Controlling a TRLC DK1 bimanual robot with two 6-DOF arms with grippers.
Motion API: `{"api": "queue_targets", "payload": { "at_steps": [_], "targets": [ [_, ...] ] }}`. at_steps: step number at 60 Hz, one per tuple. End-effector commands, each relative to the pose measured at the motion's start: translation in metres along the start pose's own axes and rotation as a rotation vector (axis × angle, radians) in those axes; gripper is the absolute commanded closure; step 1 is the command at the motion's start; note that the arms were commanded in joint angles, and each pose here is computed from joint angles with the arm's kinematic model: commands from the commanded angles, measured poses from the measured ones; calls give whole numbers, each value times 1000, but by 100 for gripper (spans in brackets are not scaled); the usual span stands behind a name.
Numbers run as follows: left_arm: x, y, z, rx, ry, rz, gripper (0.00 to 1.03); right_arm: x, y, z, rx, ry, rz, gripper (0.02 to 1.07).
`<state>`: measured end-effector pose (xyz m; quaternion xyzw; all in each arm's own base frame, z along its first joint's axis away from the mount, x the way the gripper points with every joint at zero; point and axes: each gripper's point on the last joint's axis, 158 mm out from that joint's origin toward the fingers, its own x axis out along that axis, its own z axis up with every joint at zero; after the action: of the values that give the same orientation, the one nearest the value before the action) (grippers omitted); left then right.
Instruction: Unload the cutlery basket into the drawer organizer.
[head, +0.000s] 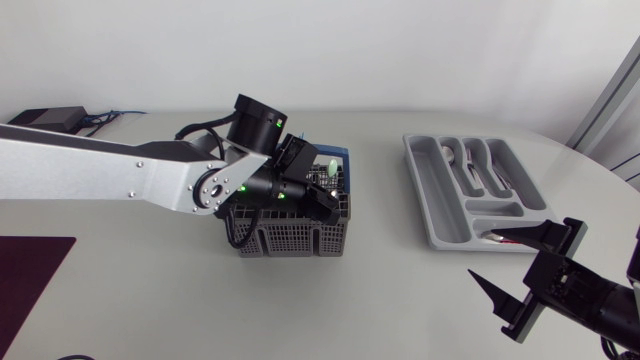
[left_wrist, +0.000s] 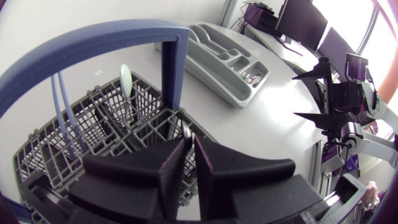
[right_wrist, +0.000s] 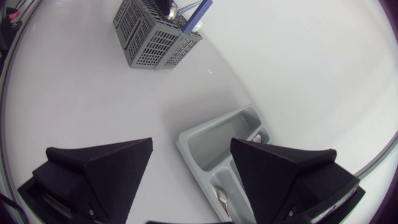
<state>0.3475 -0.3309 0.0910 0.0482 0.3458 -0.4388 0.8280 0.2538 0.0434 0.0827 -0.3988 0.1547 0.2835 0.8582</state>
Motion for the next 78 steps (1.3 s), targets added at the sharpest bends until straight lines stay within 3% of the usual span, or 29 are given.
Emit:
{"api": "queue_targets", "payload": {
  "at_steps": [1,28,53,78],
  "targets": [
    [7,-4,-13,17,25,-14,89,2,13,-3,32,-4,33,17],
    [4,-8,-11,51,28,-7,95,0,16,-1,29,-8,33,17],
    [-29,-21,13,77,-44,-24,95,-3,13,3,21,-16,21,17],
    [-63,-43,31,75,-97,-114,94,-13,7,21,29,-43,8,17]
  ]
}}
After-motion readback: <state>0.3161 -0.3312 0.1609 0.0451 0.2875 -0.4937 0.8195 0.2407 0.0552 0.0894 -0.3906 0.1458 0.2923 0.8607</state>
